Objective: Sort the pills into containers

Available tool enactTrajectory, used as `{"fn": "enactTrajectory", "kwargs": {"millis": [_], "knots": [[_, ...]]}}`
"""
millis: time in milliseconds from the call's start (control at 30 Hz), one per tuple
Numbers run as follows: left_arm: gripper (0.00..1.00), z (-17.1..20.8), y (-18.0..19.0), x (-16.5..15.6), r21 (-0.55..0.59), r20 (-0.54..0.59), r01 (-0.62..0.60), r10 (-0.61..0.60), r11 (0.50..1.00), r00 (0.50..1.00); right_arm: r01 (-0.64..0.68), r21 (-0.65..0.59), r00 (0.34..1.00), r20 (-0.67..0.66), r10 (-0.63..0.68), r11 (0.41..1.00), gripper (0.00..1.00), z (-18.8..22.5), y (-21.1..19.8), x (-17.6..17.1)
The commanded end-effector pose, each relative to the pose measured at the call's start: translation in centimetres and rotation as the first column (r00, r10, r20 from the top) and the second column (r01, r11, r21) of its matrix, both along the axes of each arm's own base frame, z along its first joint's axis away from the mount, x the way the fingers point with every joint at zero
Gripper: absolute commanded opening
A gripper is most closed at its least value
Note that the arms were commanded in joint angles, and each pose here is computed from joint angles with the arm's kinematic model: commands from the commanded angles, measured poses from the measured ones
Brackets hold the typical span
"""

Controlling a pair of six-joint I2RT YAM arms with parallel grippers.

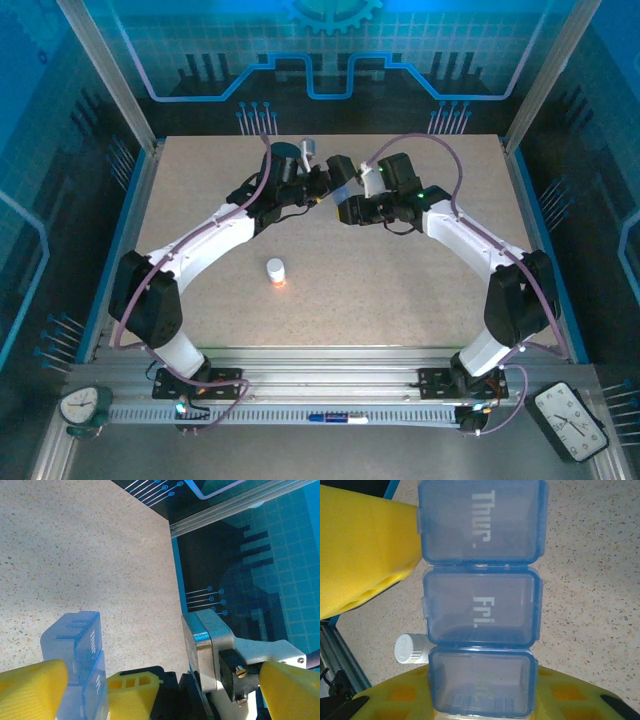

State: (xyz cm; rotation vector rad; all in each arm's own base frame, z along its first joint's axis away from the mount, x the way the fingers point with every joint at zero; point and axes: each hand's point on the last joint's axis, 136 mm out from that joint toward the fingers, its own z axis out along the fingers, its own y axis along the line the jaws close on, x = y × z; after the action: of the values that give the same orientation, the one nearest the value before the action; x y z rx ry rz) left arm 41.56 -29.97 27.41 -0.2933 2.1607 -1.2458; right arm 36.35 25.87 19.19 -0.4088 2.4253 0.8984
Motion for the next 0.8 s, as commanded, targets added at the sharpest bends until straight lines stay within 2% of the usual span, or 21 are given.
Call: {"fn": "enactTrajectory", "kwargs": {"millis": [0,767], "knots": [[0.99,1.7,-1.1,0.4,-0.027,0.054,0.040,-0.038,0.999,0.998,-0.028,0.030,0.999,0.033,0.027,0.999,0.28,1.7,1.2,0.0],[0.99,6.2,-3.0,0.6,-0.199,0.087,0.072,-0.055,0.977,0.995,-0.032,0.009,0.999,0.001,0.032,0.999,0.28,-0.1,1.4,0.3]]}}
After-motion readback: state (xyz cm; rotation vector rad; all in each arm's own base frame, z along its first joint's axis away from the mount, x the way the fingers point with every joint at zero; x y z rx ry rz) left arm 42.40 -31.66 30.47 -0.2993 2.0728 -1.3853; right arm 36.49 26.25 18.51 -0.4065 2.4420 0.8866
